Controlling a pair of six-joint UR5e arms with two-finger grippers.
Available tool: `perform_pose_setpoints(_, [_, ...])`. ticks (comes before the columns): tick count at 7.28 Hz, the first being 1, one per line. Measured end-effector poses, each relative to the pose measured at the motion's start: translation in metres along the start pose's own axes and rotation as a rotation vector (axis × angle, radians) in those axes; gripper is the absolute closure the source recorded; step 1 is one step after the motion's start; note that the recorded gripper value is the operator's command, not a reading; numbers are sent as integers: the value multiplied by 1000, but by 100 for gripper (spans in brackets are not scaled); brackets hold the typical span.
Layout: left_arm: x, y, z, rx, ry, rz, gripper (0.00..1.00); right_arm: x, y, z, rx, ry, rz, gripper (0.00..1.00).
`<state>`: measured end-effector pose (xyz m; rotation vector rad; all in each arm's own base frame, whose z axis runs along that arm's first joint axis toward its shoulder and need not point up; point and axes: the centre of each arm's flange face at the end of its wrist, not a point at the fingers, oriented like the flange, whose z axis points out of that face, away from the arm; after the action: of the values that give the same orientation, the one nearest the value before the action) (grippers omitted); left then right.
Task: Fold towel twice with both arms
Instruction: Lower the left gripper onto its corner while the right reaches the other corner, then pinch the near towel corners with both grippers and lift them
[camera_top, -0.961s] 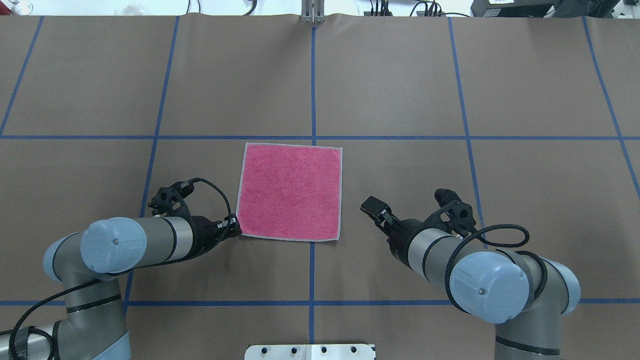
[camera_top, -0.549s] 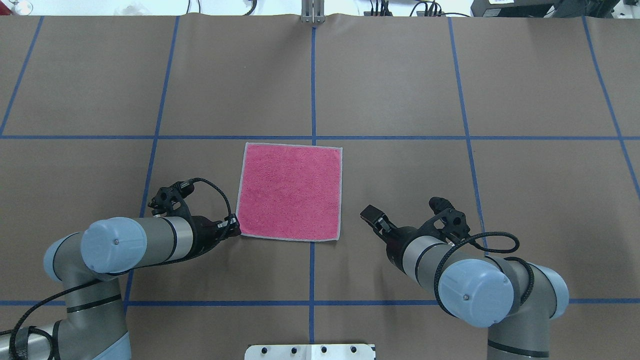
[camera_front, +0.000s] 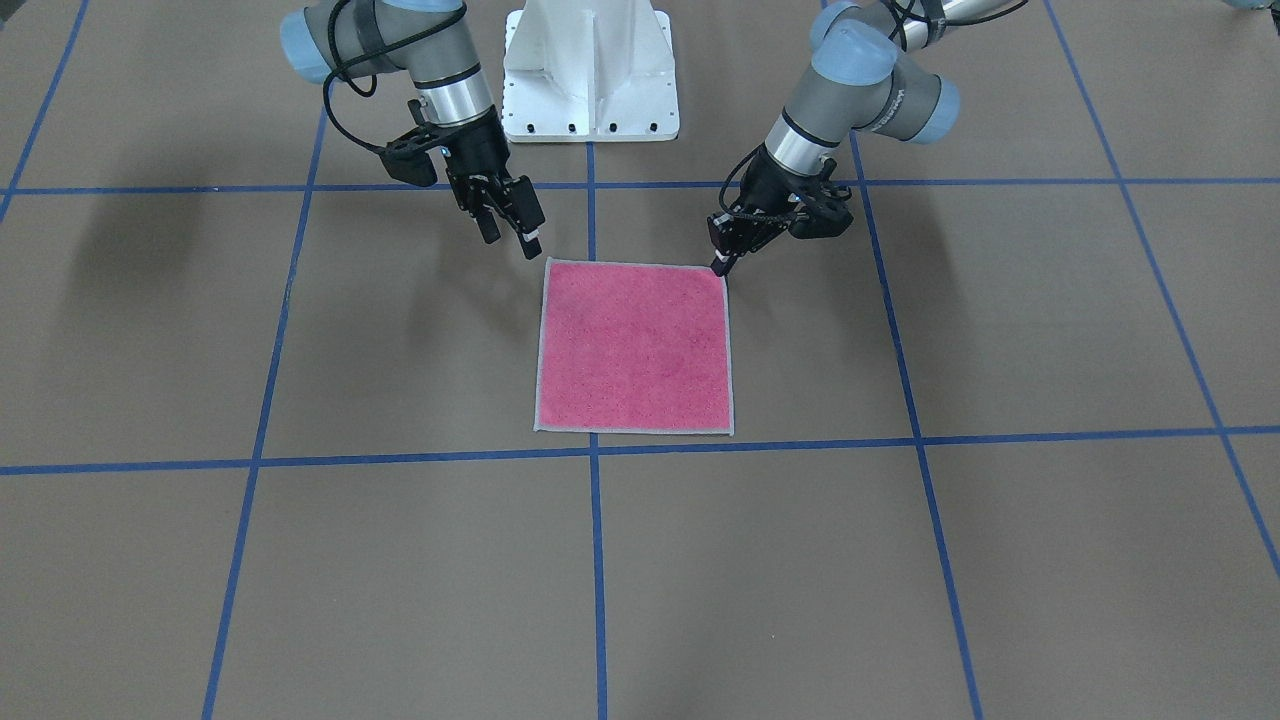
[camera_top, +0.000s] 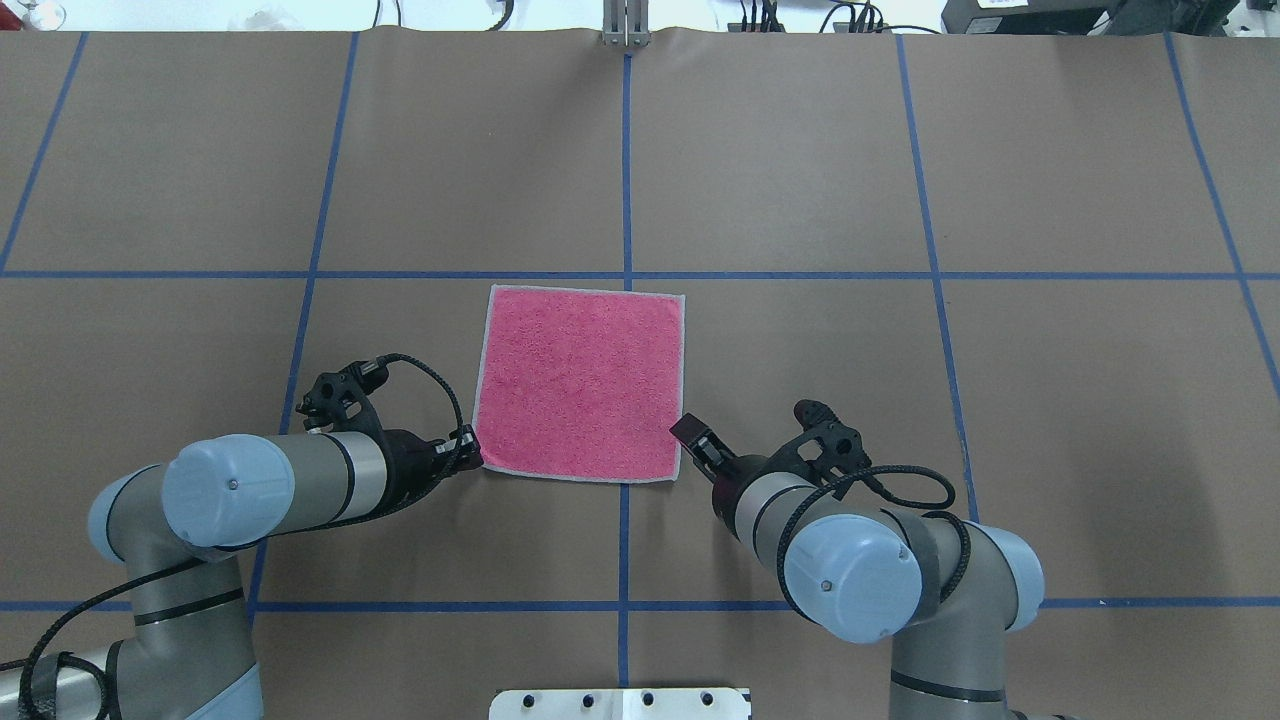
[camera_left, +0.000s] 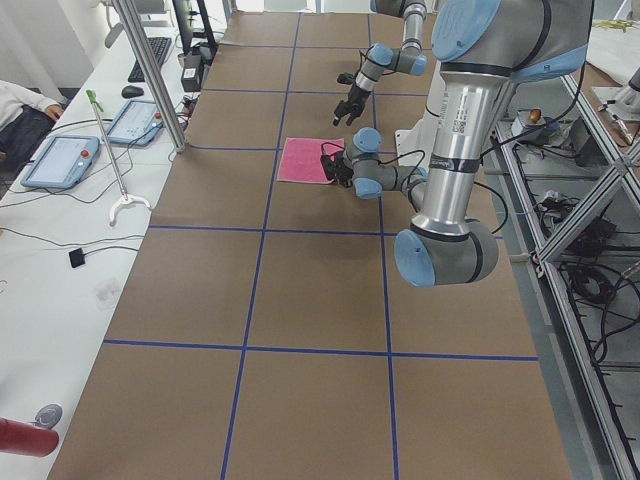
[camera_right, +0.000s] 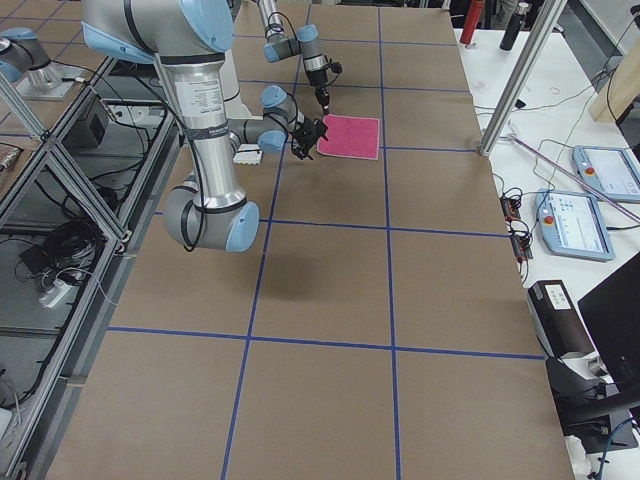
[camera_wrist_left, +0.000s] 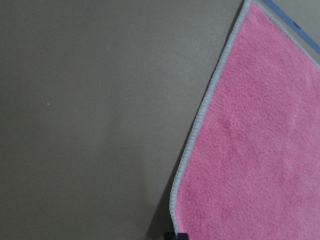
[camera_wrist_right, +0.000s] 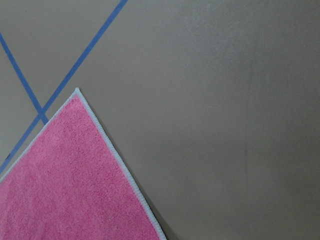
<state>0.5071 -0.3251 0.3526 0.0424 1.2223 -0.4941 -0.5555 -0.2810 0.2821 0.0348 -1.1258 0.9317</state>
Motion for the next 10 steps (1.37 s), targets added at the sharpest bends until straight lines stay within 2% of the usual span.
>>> perform_pose_setpoints(1, [0, 0, 0, 1, 0, 0, 100, -5, 8, 8, 1, 3, 30, 27])
perform_pose_setpoints(6, [-1, -1, 1, 3, -2, -1, 100, -14, 21, 21, 9, 15, 125, 40])
perform_pose_setpoints(10, [-2, 0, 1, 2, -4, -1, 100, -19, 31, 34, 15, 23, 142, 53])
